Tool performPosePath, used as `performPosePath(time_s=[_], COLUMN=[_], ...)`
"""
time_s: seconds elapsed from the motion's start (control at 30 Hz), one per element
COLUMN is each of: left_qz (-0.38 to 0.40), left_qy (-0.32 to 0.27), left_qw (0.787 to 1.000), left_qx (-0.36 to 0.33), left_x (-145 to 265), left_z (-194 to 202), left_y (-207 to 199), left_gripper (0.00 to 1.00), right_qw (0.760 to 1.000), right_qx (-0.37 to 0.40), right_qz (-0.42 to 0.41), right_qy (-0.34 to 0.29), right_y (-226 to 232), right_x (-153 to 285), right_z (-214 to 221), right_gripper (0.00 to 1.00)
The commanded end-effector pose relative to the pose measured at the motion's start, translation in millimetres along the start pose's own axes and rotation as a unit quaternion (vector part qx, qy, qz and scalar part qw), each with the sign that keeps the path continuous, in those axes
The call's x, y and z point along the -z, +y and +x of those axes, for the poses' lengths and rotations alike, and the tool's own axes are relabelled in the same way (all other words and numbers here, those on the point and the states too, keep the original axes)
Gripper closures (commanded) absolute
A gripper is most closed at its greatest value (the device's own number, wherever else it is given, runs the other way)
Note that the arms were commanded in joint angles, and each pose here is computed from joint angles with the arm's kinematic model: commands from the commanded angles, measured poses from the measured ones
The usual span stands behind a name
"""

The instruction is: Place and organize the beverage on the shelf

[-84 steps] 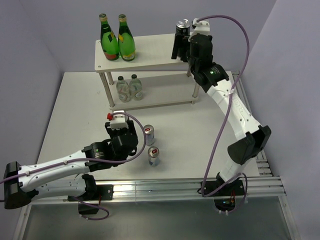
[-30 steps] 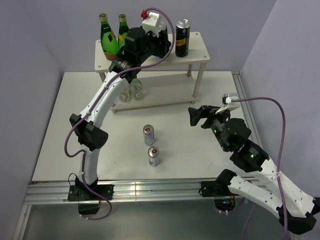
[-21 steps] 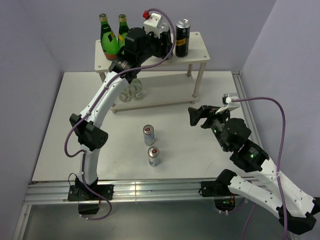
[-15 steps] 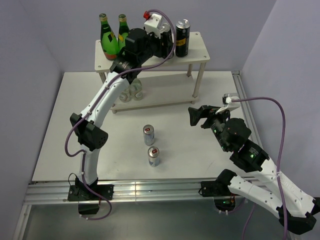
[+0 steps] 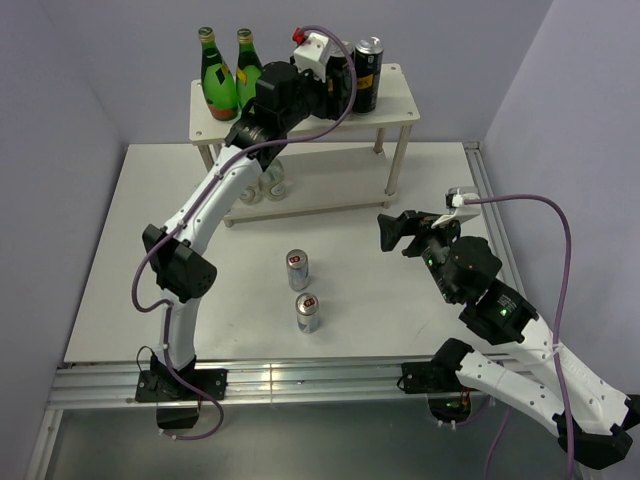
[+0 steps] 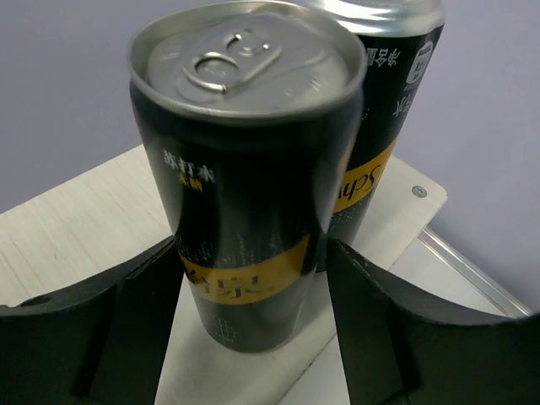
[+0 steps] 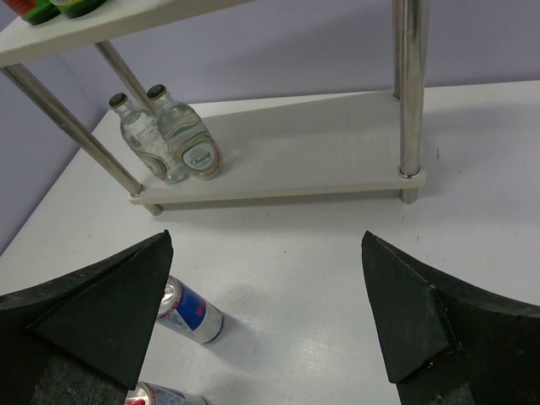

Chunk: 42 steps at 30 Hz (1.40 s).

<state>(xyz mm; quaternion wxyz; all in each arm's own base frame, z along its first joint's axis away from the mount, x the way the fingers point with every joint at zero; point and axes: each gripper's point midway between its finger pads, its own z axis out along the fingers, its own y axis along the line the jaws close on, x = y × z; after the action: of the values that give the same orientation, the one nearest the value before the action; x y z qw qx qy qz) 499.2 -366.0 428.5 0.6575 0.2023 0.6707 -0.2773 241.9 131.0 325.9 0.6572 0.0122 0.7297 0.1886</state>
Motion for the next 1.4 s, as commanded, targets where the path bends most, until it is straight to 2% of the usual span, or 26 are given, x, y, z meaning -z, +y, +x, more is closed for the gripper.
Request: performPosePath(time_s=[0.0, 0.23, 0.47, 0.53, 0.8, 0.93, 1.07, 1.13, 1.17, 1.27, 1.37], left_qz=[0.012, 0.009, -0.020, -0.017, -0.049, -0.092, -0.105, -0.102, -0.106, -0.111, -0.121], left_qy=[-0.052, -0.047, -0.047, -0.044, -0.039, -0.027, 0.008, 0.021, 0.031, 0.040, 0.049], left_qw=[0.998, 0.999, 0.998, 0.998, 0.998, 0.995, 0.994, 0.995, 0.994, 0.993, 0.991], left_qx=[-0.015, -0.017, -0.027, -0.029, -0.028, -0.026, -0.026, -0.010, 0.008, 0.026, 0.031], left_x=[19.3, 22.0, 36.8, 43.0, 74.8, 104.3, 155.6, 174.1, 190.8, 222.4, 244.9], left_z=[-46.1, -41.3, -39.7, -36.9, -30.4, -21.3, 22.6, 42.2, 57.8, 79.7, 90.3], left_y=[-12.6, -13.9, -13.7, -18.0, -19.7, -32.3, -56.5, -68.4, -65.9, -65.1, -60.6], left_gripper=[0.27, 0.26, 0.03, 0.01, 0.01, 0.01, 0.01, 0.01, 0.01, 0.01, 0.01], right_qw=[1.000, 1.000, 1.000, 1.000, 1.000, 0.998, 0.990, 0.990, 0.985, 0.978, 0.970], right_qx=[-0.011, -0.012, -0.013, -0.011, -0.014, -0.028, -0.046, -0.041, -0.038, -0.025, -0.028], right_qz=[0.002, 0.002, 0.002, 0.000, 0.000, -0.051, -0.114, -0.101, -0.126, -0.134, -0.146], right_qy=[-0.016, -0.015, -0.013, -0.013, -0.011, 0.012, 0.074, 0.087, 0.115, 0.161, 0.194], right_y=[0.4, 0.8, 0.9, 1.8, 2.0, 20.1, 50.0, 54.7, 71.3, 86.3, 95.8], right_x=[0.1, -1.5, -3.0, -3.9, -4.7, -1.6, 10.0, 15.1, 29.4, 47.7, 64.9], right_z=[-6.3, -4.1, -0.8, 0.3, 2.4, 12.5, 58.0, 75.3, 94.7, 135.2, 169.4], right_gripper=[0.00, 0.00, 0.00, 0.00, 0.00, 0.01, 0.04, 0.04, 0.04, 0.03, 0.03])
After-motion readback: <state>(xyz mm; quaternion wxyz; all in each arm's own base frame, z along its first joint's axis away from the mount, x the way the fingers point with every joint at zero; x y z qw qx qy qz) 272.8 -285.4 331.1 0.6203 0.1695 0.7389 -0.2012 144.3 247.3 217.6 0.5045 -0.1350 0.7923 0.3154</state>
